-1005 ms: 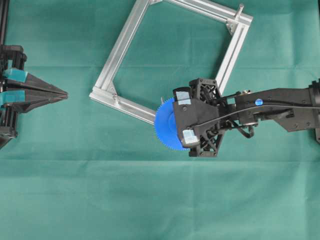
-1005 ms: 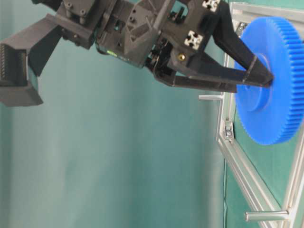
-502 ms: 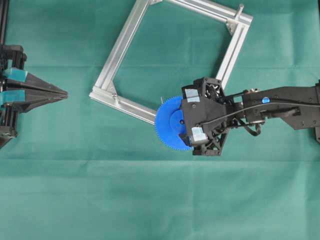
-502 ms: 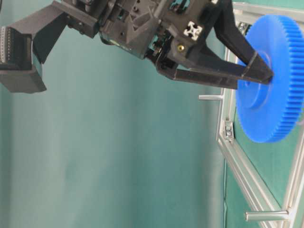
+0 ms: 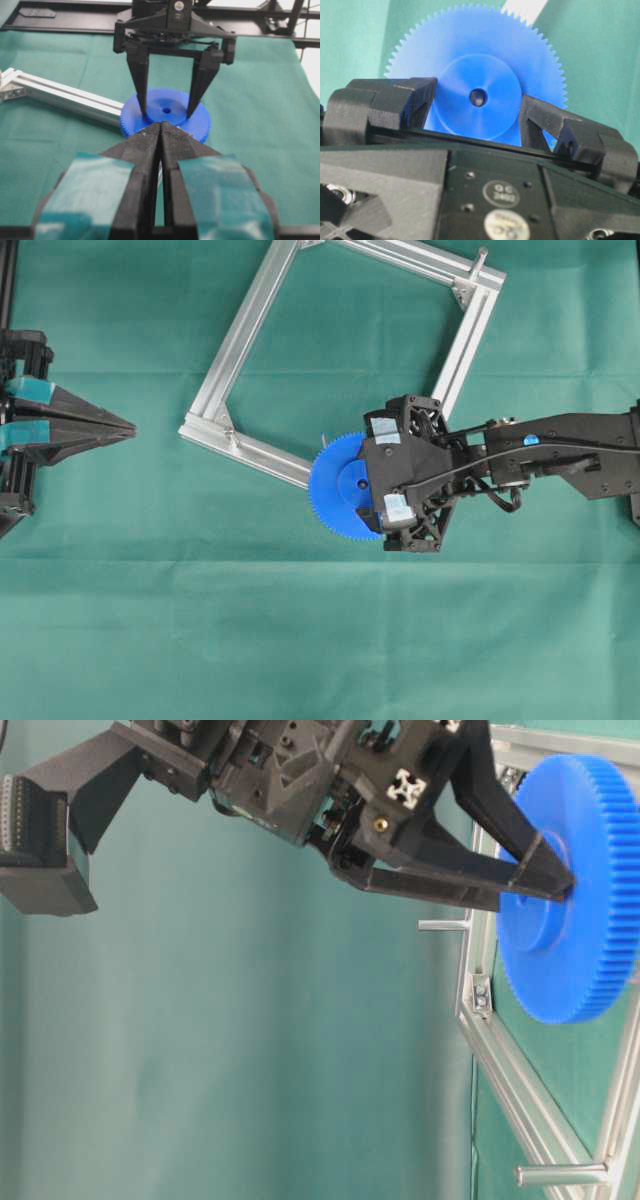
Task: Find the location of the shaft and insert the gear.
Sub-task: 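Adjust the gear position to center its hole on the shaft, then push the blue gear down onto the shaft with the right gripper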
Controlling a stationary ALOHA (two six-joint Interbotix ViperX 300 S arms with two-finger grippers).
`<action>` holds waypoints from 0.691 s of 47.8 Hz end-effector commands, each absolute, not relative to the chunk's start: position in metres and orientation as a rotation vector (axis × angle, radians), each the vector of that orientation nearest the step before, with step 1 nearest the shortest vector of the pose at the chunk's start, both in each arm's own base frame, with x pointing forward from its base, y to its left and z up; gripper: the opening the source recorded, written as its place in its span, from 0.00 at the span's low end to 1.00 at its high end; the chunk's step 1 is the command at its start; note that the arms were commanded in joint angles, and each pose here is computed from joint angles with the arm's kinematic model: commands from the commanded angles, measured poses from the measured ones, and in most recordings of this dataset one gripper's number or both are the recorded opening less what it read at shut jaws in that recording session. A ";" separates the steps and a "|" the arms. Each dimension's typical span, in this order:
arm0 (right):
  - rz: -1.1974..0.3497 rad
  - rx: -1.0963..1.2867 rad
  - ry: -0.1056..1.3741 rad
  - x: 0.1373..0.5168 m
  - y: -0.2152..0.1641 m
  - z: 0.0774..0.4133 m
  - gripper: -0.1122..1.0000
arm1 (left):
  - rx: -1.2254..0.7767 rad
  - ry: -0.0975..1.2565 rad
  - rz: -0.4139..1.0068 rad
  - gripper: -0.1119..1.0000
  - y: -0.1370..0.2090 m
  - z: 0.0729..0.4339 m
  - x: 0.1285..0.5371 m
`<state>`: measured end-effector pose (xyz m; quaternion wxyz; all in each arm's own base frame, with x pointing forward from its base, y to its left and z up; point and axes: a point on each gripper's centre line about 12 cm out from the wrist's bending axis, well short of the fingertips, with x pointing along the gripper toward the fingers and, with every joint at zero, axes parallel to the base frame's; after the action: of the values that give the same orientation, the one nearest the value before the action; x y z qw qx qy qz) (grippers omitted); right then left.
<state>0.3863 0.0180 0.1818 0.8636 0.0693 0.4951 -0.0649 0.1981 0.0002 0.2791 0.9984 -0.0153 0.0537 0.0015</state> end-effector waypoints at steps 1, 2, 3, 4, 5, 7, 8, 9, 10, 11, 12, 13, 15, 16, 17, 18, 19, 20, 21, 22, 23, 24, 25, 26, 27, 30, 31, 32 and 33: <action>-0.136 0.151 1.035 0.387 0.018 0.182 0.72 | -0.035 0.084 0.006 0.11 0.001 0.287 0.200; -0.136 0.151 1.037 0.388 0.018 0.181 0.72 | -0.035 0.086 0.006 0.11 0.001 0.287 0.200; -0.136 0.153 1.039 0.387 0.018 0.181 0.72 | -0.035 0.084 0.006 0.11 0.001 0.287 0.200; -0.136 0.152 1.040 0.387 0.018 0.181 0.72 | -0.034 0.086 0.006 0.11 0.001 0.287 0.200; -0.137 0.154 1.042 0.387 0.018 0.180 0.72 | -0.035 0.084 0.006 0.11 0.001 0.287 0.200; -0.137 0.152 1.046 0.387 0.018 0.179 0.72 | -0.035 0.086 0.006 0.11 0.001 0.287 0.200; -0.138 0.153 1.048 0.386 0.018 0.178 0.72 | -0.035 0.086 0.006 0.11 0.001 0.287 0.200; -0.138 0.153 1.052 0.386 0.018 0.177 0.72 | -0.035 0.089 0.006 0.11 0.001 0.286 0.201; -0.139 0.152 1.055 0.386 0.018 0.176 0.72 | -0.035 0.086 0.005 0.11 0.001 0.287 0.200; -0.140 0.155 1.060 0.385 0.018 0.175 0.72 | -0.034 0.086 0.006 0.11 0.001 0.287 0.200; -0.141 0.156 1.063 0.384 0.018 0.174 0.72 | -0.034 0.086 0.006 0.11 0.001 0.287 0.200; -0.141 0.157 1.065 0.384 0.018 0.174 0.72 | -0.034 0.084 0.006 0.11 0.001 0.287 0.200; -0.142 0.162 1.068 0.383 0.018 0.174 0.72 | -0.035 0.084 0.006 0.11 0.001 0.287 0.200; -0.142 0.162 1.070 0.384 0.018 0.173 0.72 | -0.035 0.084 0.006 0.11 0.001 0.287 0.200; -0.142 0.163 1.068 0.384 0.018 0.174 0.72 | -0.035 0.084 0.006 0.11 0.001 0.287 0.200; -0.141 0.162 1.067 0.384 0.018 0.174 0.72 | -0.035 0.084 0.006 0.11 0.001 0.287 0.200; -0.140 0.162 1.065 0.384 0.018 0.174 0.72 | -0.035 0.084 0.006 0.11 0.001 0.287 0.200; -0.140 0.163 1.064 0.384 0.018 0.174 0.72 | -0.034 0.084 0.006 0.11 0.001 0.287 0.200; -0.139 0.163 1.064 0.384 0.019 0.174 0.72 | -0.035 0.084 0.006 0.11 0.001 0.287 0.200; -0.138 0.164 1.063 0.385 0.019 0.175 0.72 | -0.034 0.084 0.006 0.11 0.001 0.287 0.200; -0.136 0.162 1.061 0.385 0.020 0.175 0.72 | -0.035 0.084 0.006 0.11 0.001 0.287 0.200; -0.135 0.161 1.061 0.385 0.020 0.175 0.72 | -0.034 0.084 0.006 0.11 0.001 0.287 0.200; -0.134 0.159 1.060 0.385 0.020 0.176 0.72 | -0.035 0.084 0.006 0.11 0.001 0.287 0.200; -0.130 0.156 1.060 0.385 0.022 0.176 0.72 | -0.034 0.084 0.006 0.11 0.001 0.287 0.200; -0.127 0.155 1.058 0.386 0.023 0.177 0.72 | -0.035 0.084 0.006 0.11 0.001 0.287 0.200; -0.123 0.154 1.058 0.385 0.025 0.176 0.72 | -0.035 0.083 0.006 0.11 0.001 0.288 0.201; -0.123 0.154 1.056 0.386 0.025 0.177 0.72 | -0.035 0.083 0.006 0.11 0.001 0.288 0.200; -0.124 0.156 1.056 0.386 0.025 0.176 0.72 | -0.035 0.081 0.006 0.11 0.001 0.288 0.200; -0.122 0.153 1.056 0.386 0.025 0.176 0.72 | -0.034 0.083 0.006 0.11 0.001 0.288 0.200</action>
<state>0.3843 0.0190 0.1664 0.8517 0.0758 0.5141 -0.0668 0.1981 0.0002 0.2791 0.9984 -0.0160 0.0537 0.0016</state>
